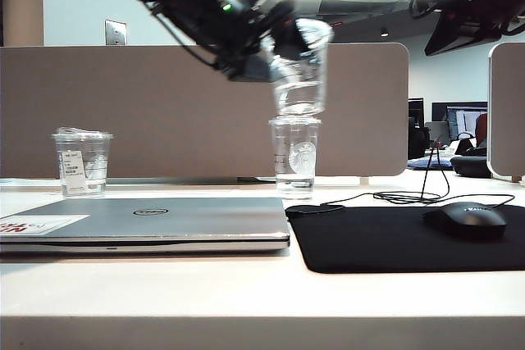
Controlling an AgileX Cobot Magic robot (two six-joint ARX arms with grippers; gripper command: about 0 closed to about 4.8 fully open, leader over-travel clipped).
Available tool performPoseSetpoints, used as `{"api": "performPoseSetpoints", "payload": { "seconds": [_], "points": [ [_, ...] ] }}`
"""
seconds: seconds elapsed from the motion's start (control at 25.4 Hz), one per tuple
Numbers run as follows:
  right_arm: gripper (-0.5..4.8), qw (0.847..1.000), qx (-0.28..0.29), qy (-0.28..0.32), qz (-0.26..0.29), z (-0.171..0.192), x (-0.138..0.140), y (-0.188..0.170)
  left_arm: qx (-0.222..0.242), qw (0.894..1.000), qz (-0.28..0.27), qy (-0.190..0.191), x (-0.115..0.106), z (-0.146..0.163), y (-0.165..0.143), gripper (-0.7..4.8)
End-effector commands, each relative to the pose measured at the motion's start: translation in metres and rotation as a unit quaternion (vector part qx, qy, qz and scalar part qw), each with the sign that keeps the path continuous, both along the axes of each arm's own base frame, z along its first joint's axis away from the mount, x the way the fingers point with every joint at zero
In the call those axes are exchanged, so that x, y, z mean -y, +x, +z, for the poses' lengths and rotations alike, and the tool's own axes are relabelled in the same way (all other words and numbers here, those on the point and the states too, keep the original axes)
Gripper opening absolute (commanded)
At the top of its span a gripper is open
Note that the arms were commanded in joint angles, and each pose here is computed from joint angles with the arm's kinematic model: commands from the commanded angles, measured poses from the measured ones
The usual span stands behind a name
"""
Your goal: Pick up the coffee cup on the middle and place it on the right side of the laptop.
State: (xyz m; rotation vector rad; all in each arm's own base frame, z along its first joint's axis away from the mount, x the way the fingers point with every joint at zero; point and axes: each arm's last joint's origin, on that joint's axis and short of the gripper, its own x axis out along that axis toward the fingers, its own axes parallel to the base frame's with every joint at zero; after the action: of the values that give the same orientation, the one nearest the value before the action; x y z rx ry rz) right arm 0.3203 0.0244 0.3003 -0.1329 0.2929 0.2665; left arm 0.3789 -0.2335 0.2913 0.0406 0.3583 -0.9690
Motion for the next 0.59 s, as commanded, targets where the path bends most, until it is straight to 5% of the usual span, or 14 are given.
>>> {"api": "performPoseSetpoints", "payload": {
  "seconds": [0.04,0.39,0.59],
  "points": [
    [-0.05,1.000,0.016,-0.012,-0.021,0.008,0.002,-0.003,0.012,1.000,0.002,0.006,0.013,-0.002,-0.012,3.32],
    [-0.05,0.998,0.022,-0.032,-0.045,0.012,0.004,-0.006,0.045,0.999,0.004,0.013,0.045,-0.056,-0.051,3.32],
    [-0.05,0.998,0.021,-0.032,-0.045,0.012,0.003,-0.007,0.051,0.998,0.016,-0.023,0.043,-0.087,-0.059,3.32]
  ]
}}
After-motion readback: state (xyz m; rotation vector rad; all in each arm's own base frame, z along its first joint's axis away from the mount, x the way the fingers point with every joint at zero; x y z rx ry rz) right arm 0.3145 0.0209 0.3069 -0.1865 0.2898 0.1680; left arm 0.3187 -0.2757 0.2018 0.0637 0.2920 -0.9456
